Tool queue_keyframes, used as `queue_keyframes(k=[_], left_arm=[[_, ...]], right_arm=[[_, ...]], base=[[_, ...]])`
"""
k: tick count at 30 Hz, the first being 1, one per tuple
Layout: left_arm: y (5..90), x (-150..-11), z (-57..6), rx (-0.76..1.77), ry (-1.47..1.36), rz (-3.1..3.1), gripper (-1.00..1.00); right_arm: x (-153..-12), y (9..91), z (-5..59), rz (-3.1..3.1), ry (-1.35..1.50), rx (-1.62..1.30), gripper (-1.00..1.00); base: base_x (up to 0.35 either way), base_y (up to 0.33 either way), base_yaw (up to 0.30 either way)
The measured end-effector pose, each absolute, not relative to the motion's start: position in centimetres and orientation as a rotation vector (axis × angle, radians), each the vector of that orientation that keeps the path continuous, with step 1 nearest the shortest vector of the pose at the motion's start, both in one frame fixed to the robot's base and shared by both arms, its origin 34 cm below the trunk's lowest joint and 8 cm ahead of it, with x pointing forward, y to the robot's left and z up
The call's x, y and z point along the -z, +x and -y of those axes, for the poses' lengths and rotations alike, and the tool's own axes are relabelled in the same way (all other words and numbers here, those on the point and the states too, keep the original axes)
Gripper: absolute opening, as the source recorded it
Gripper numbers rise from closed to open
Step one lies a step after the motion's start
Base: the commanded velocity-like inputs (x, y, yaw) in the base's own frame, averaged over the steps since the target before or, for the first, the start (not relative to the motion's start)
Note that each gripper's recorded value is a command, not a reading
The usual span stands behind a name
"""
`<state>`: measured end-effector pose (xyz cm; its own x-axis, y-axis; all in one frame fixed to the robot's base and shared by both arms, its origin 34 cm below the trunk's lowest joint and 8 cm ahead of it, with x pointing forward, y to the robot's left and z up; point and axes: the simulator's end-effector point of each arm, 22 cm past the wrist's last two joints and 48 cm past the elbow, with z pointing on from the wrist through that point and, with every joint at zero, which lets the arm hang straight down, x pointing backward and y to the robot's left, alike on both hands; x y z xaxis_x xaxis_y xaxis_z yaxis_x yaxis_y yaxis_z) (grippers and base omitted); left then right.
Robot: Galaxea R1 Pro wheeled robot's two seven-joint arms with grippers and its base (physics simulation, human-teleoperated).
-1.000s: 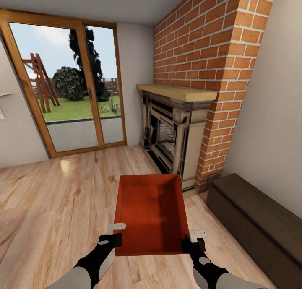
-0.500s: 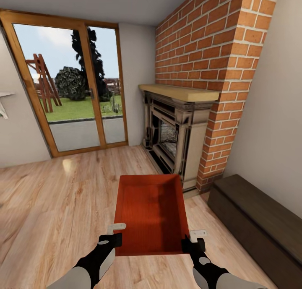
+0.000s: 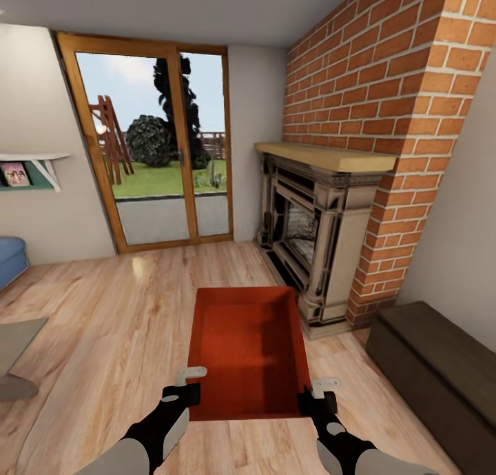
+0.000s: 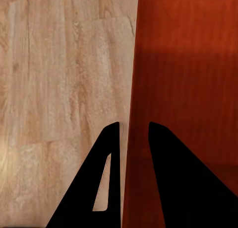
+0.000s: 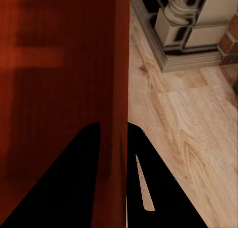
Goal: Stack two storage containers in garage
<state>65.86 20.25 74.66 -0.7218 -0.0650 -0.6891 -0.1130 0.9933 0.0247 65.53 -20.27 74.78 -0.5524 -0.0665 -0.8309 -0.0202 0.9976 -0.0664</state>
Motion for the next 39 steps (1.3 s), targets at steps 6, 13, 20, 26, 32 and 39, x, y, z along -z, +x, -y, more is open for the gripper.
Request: queue_keyframes(k=[6,13,20,26,32,39], left_arm=[[66.0,-75.0,-20.2,-0.083,-0.123,-2.372,-1.00],[66.1,-75.4,-20.2,-0.082,-0.123,-2.365,-1.00],[66.3,-75.8,-20.2,-0.082,-0.123,-2.359,-1.00],[66.4,-76.0,-20.2,-0.081,-0.123,-2.353,-1.00],[66.5,-76.3,-20.2,-0.081,-0.123,-2.348,-1.00],[66.6,-76.7,-20.2,-0.080,-0.123,-2.342,-1.00]], right_arm=[[-75.1,65.7,20.3,-2.149,-0.060,0.060,-1.00],[-75.5,65.8,20.3,-2.142,-0.060,0.060,-1.00],[-75.9,65.9,20.3,-2.135,-0.059,0.060,-1.00],[-76.2,66.0,20.3,-2.130,-0.059,0.060,-1.00],[-76.4,66.1,20.3,-2.124,-0.059,0.061,-1.00],[-76.8,66.2,20.3,-2.118,-0.058,0.061,-1.00]], base=[[0.000,0.000,0.255],[0.000,0.000,0.262],[0.000,0.000,0.267],[0.000,0.000,0.270],[0.000,0.000,0.273],[0.000,0.000,0.273]])
